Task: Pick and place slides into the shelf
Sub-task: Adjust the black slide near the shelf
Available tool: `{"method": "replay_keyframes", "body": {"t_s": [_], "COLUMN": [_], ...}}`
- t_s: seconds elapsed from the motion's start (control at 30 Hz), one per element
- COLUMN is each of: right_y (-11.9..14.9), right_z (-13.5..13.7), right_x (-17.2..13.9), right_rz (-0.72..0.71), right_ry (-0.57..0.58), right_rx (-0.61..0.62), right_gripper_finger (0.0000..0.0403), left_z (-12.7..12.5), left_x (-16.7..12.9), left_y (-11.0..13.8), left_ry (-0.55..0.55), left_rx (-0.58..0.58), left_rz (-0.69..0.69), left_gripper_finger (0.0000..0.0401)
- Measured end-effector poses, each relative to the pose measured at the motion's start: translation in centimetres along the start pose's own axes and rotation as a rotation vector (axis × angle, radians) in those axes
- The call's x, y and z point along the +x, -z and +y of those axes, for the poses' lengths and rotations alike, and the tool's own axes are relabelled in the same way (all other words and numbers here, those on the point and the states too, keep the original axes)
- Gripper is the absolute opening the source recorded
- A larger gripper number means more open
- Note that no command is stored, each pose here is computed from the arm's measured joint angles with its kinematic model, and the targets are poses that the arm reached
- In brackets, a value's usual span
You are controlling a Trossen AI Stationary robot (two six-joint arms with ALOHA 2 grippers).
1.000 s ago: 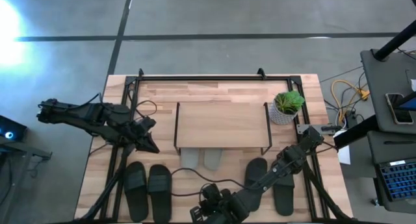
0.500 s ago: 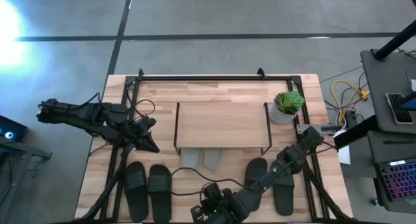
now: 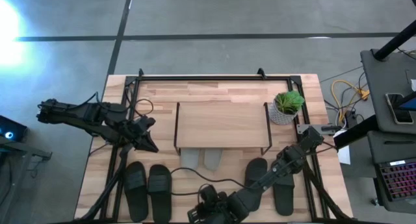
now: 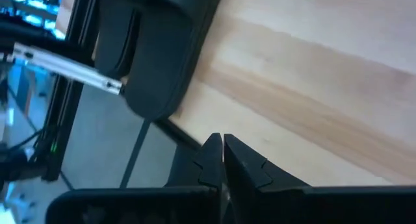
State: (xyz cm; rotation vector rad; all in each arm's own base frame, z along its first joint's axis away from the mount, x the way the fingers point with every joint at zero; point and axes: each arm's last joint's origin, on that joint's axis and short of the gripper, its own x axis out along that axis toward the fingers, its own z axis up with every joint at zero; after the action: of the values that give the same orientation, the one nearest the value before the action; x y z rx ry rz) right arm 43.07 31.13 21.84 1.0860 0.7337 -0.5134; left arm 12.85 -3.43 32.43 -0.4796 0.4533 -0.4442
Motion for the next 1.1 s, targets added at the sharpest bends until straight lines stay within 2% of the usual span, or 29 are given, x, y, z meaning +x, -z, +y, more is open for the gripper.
{"method": "replay_keyframes", "body": {"t_s": [0.23,0.53,0.67,0.83,0.97,1.1], "right_y": [-0.1,-0.6,-0.7,-1.2,-2.7,-3.9], "right_z": [1.0,2.4,2.4,1.9,2.2,3.7], "right_x": [0.0,0.0,0.0,0.0,-0.7,-0.8], "right_rz": [-0.015,-0.16,-0.182,-0.249,-0.238,-0.109], "right_ry": [-0.092,-0.221,-0.217,-0.151,-0.128,-0.262], "right_rx": [-0.054,-0.19,-0.218,-0.244,-0.264,-0.293], "right_gripper_finger": [0.0009,0.0009,0.0008,0.0008,0.0008,0.0008], "left_z": [0.0,-0.1,-0.2,-0.3,-0.4,-0.4], "left_x": [0.0,-0.4,-0.7,-1.0,-1.1,-1.2], "left_y": [0.0,0.1,0.1,0.2,0.2,0.3], "left_ry": [0.001,0.009,0.014,0.019,0.022,0.018], "left_rx": [0.011,0.013,0.018,0.022,0.024,0.022], "left_rz": [0.002,-0.003,-0.014,-0.024,-0.029,-0.024], "left_gripper_finger": [0.0,0.0,0.0,0.0,0.0,0.0]}}
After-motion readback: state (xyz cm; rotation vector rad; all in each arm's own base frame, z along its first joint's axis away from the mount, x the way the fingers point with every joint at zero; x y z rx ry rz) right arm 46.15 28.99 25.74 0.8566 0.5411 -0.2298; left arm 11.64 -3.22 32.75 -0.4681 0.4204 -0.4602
